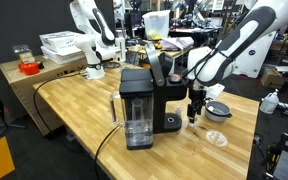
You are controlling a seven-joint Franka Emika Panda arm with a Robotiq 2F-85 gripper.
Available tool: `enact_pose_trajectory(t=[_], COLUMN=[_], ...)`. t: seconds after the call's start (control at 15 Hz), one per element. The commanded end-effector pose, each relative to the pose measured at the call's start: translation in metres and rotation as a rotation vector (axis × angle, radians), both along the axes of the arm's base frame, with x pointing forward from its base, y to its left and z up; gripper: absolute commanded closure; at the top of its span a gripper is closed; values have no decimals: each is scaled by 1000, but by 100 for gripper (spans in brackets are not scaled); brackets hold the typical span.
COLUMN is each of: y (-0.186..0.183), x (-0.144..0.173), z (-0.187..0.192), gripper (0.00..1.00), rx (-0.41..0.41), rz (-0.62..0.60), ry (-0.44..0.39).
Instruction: Put one coffee pod in the coffee machine then put another coffee pod in the gray pot
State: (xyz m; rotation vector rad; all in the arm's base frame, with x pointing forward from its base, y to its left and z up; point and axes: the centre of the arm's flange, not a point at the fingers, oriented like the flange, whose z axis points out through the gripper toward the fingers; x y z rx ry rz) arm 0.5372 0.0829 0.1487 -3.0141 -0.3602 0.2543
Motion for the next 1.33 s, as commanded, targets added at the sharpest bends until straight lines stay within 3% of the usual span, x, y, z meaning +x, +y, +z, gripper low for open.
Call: enact_pose_trajectory(t=[0.0, 0.4, 0.47, 0.6, 0.93, 1.0, 1.27], y=[0, -4, -4, -5, -7, -8, -8], x=[12, 17, 17, 18, 20, 20, 15], z=[-13, -21, -21, -19, -14, -13, -1], gripper=[0, 3, 22, 32, 67, 72, 74], rx=[5, 7, 8, 9, 9, 9, 5], rz=[6, 1, 1, 2, 0, -1, -7], ry=[-7, 3, 2, 0, -7, -7, -23])
